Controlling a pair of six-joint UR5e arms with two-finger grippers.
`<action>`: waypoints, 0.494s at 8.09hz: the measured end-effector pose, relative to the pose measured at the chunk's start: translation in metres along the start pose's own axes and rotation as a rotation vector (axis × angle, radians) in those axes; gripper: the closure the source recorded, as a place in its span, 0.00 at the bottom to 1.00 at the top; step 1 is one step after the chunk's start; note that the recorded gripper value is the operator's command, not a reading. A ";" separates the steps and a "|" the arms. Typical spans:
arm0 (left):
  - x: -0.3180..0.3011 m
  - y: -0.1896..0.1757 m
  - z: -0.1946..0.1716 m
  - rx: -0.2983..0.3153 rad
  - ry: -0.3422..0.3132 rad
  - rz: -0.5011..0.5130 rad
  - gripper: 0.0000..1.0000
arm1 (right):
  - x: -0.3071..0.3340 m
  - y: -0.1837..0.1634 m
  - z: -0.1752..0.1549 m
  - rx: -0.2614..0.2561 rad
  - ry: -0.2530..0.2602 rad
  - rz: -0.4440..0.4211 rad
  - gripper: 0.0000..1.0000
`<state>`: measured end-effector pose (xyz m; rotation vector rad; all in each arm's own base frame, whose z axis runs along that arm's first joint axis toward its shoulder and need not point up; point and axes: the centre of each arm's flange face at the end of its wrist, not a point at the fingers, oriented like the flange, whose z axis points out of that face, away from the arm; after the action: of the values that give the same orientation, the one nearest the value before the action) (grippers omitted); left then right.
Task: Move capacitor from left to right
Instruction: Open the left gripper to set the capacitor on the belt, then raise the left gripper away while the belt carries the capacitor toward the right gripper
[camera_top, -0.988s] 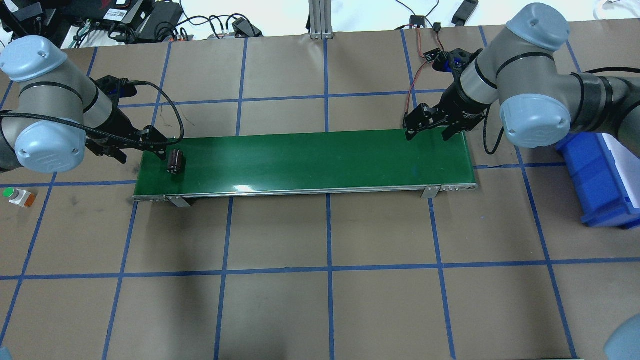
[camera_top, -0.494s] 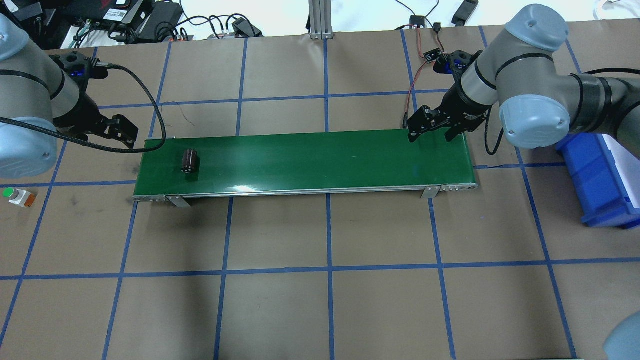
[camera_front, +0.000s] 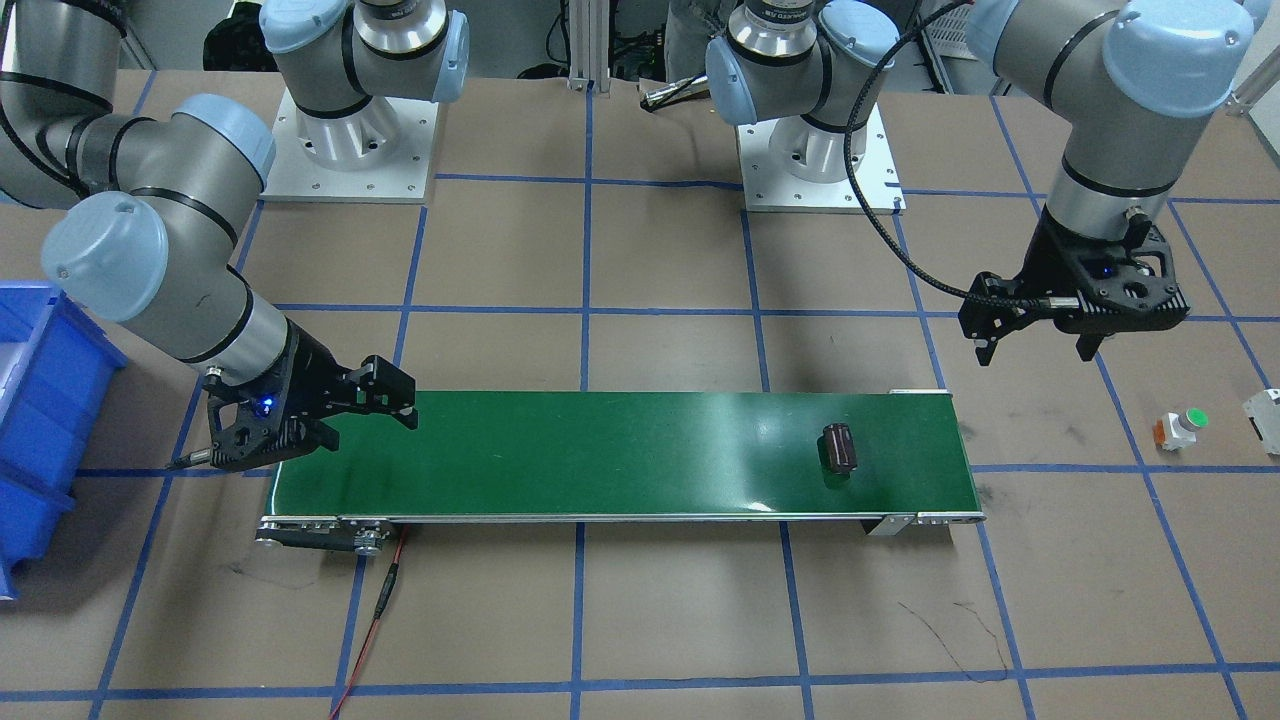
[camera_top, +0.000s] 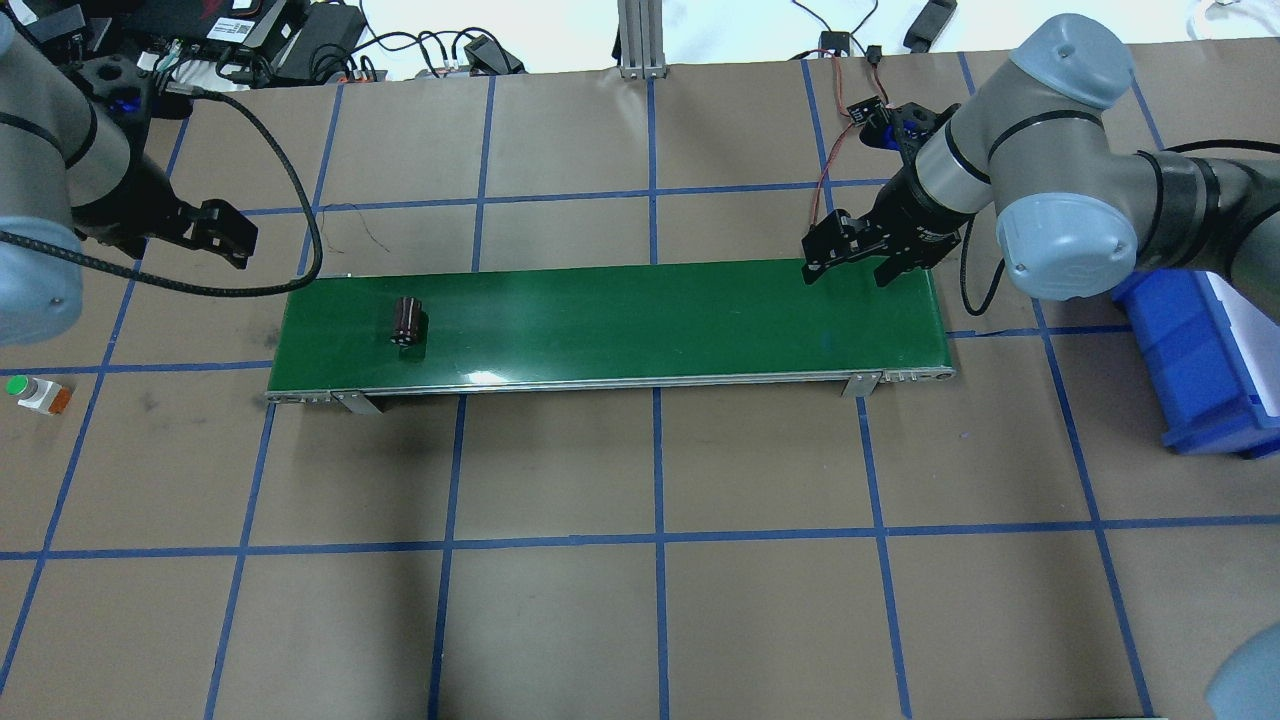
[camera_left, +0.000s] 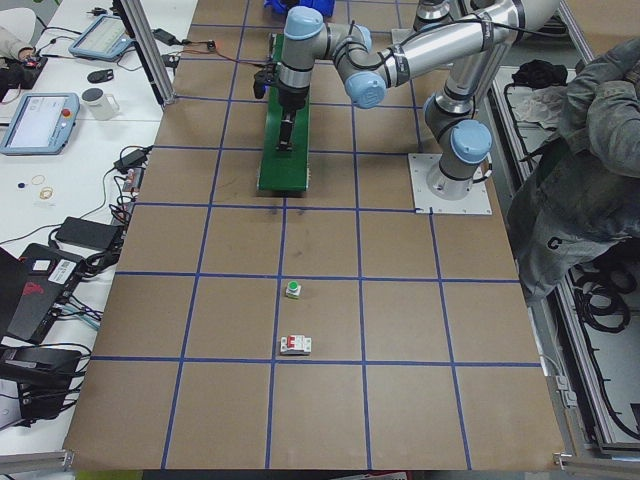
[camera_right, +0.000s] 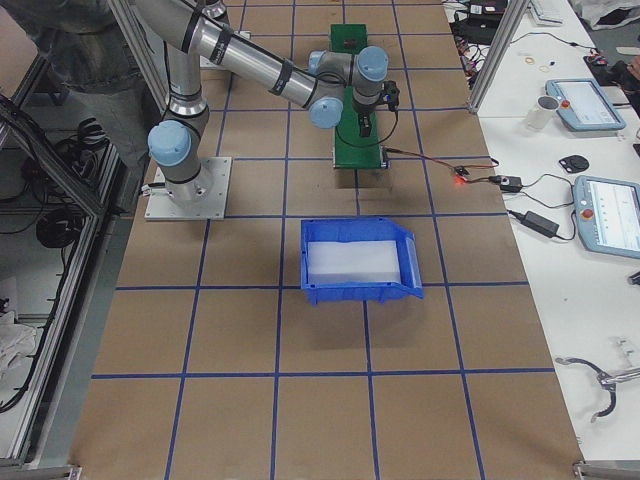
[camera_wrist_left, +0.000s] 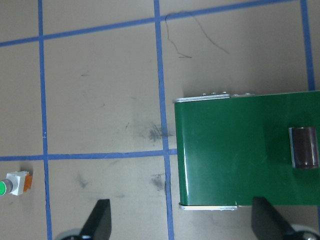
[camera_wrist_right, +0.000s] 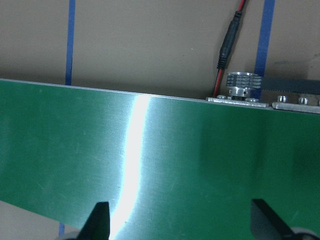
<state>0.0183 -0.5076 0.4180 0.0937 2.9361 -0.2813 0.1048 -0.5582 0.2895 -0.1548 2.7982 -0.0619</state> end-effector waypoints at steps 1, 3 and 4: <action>0.008 -0.010 -0.025 -0.004 0.005 0.012 0.00 | -0.001 0.000 0.000 0.001 -0.009 0.013 0.00; 0.017 -0.028 -0.088 -0.033 0.003 0.048 0.00 | -0.001 0.000 0.000 0.000 -0.010 0.059 0.00; 0.024 -0.033 -0.107 -0.034 0.001 0.067 0.00 | -0.001 0.000 0.001 -0.004 -0.007 0.077 0.00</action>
<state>-0.0270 -0.5180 0.5225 0.1866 2.9303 -0.2217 0.1059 -0.5578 0.2889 -0.0476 2.7939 -0.0375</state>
